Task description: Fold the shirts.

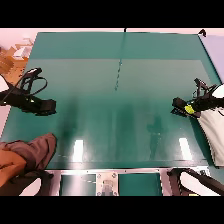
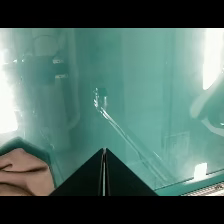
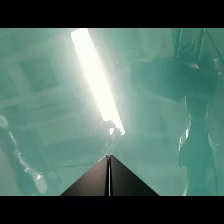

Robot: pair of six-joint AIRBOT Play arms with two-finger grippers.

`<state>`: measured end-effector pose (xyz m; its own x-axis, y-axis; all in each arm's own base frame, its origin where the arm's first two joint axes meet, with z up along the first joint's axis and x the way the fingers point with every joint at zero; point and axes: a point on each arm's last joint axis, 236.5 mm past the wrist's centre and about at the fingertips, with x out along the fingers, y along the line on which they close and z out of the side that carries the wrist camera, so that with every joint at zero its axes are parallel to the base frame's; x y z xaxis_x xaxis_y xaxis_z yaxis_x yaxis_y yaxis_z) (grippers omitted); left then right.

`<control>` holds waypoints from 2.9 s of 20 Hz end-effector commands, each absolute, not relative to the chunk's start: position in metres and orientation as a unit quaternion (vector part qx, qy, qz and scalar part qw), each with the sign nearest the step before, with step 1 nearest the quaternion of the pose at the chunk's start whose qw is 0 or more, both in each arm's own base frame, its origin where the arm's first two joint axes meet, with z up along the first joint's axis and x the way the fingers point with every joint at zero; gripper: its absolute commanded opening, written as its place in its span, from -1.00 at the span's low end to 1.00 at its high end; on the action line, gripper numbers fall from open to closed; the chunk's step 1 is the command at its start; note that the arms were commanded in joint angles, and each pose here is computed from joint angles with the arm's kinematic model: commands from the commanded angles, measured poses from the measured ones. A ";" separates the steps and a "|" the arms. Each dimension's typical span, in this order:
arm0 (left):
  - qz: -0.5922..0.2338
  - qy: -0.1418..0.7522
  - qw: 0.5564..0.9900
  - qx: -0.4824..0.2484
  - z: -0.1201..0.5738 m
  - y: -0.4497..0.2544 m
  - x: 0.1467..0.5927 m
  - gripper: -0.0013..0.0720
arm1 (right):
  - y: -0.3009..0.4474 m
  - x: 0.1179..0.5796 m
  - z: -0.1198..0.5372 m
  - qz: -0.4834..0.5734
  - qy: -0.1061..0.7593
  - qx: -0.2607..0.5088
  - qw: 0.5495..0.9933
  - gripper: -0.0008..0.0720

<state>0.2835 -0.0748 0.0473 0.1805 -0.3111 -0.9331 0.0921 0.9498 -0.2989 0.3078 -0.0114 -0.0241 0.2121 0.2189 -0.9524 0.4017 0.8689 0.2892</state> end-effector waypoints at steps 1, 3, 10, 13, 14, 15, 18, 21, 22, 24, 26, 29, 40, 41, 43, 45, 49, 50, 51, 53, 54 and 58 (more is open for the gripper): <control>-0.130 0.626 0.764 -0.084 0.047 -0.073 0.284 -0.89 | -0.011 0.308 -0.024 -0.062 0.625 0.248 0.738 -0.94; -0.110 0.630 0.766 -0.061 0.043 -0.059 0.283 -0.89 | -0.011 0.308 -0.024 -0.062 0.625 0.248 0.738 -0.94; -0.004 0.753 0.659 -0.002 -0.015 -0.003 0.206 1.00 | -0.011 0.308 -0.024 -0.062 0.624 0.249 0.738 -0.94; 0.016 0.792 0.609 0.031 -0.068 0.015 0.161 1.00 | -0.011 0.308 -0.024 -0.062 0.625 0.248 0.738 -0.94; 0.026 0.794 0.606 0.048 -0.079 0.025 0.154 1.00 | -0.011 0.308 -0.024 -0.062 0.624 0.248 0.738 -0.94; 0.037 0.793 0.606 0.056 -0.087 0.031 0.151 1.00 | -0.011 0.308 -0.024 -0.062 0.624 0.248 0.738 -0.94; 0.053 0.777 0.624 0.068 -0.100 0.040 0.156 0.75 | -0.011 0.308 -0.024 -0.062 0.625 0.248 0.738 -0.94; 0.042 0.766 0.639 0.058 -0.100 0.033 0.166 -0.89 | -0.011 0.308 -0.024 -0.062 0.624 0.248 0.738 -0.94; 0.035 0.761 0.646 0.053 -0.095 0.029 0.173 -0.89 | -0.011 0.308 -0.024 -0.062 0.624 0.248 0.738 -0.94; 0.012 0.735 0.677 0.037 -0.065 0.016 0.206 -0.90 | -0.011 0.308 -0.024 -0.062 0.625 0.249 0.738 -0.94; -0.034 0.679 0.733 0.009 -0.011 -0.010 0.256 -0.90 | -0.011 0.308 -0.024 -0.062 0.625 0.249 0.738 -0.94; -0.126 0.546 0.829 0.001 0.100 -0.070 0.325 -0.90 | -0.011 0.308 -0.024 -0.062 0.625 0.249 0.738 -0.94; -0.382 0.431 0.817 -0.015 0.119 -0.299 0.365 0.20 | -0.012 0.312 -0.024 -0.063 0.617 0.249 0.744 -0.94; -0.375 0.456 0.807 -0.021 0.098 -0.302 0.368 0.98 | -0.012 0.312 -0.024 -0.063 0.617 0.249 0.744 -0.94; -0.351 0.491 0.797 -0.031 0.076 -0.284 0.376 1.00 | -0.012 0.312 -0.024 -0.063 0.617 0.249 0.744 -0.94; -0.317 0.519 0.792 -0.057 0.074 -0.248 0.384 1.00 | -0.012 0.312 -0.024 -0.063 0.617 0.249 0.744 -0.94; -0.256 0.592 0.757 -0.100 0.061 -0.173 0.373 1.00 | 0.013 0.331 -0.020 0.005 0.598 0.266 0.756 -0.19; -0.244 0.609 0.747 -0.109 0.049 -0.164 0.367 1.00 | 0.027 0.341 -0.016 0.038 0.585 0.284 0.759 0.03; -0.238 0.624 0.736 -0.114 0.035 -0.161 0.360 1.00 | 0.043 0.352 -0.011 0.073 0.572 0.305 0.757 0.06; -0.223 0.641 0.721 -0.139 -0.002 -0.164 0.347 1.00 | 0.067 0.369 -0.009 0.125 0.557 0.346 0.745 0.28; -0.214 0.640 0.719 -0.165 -0.021 -0.169 0.343 1.00 | 0.075 0.374 -0.014 0.139 0.557 0.357 0.737 0.27; -0.199 0.596 0.727 -0.276 -0.065 -0.189 0.349 1.00 | 0.107 0.397 -0.045 0.177 0.569 0.383 0.706 0.27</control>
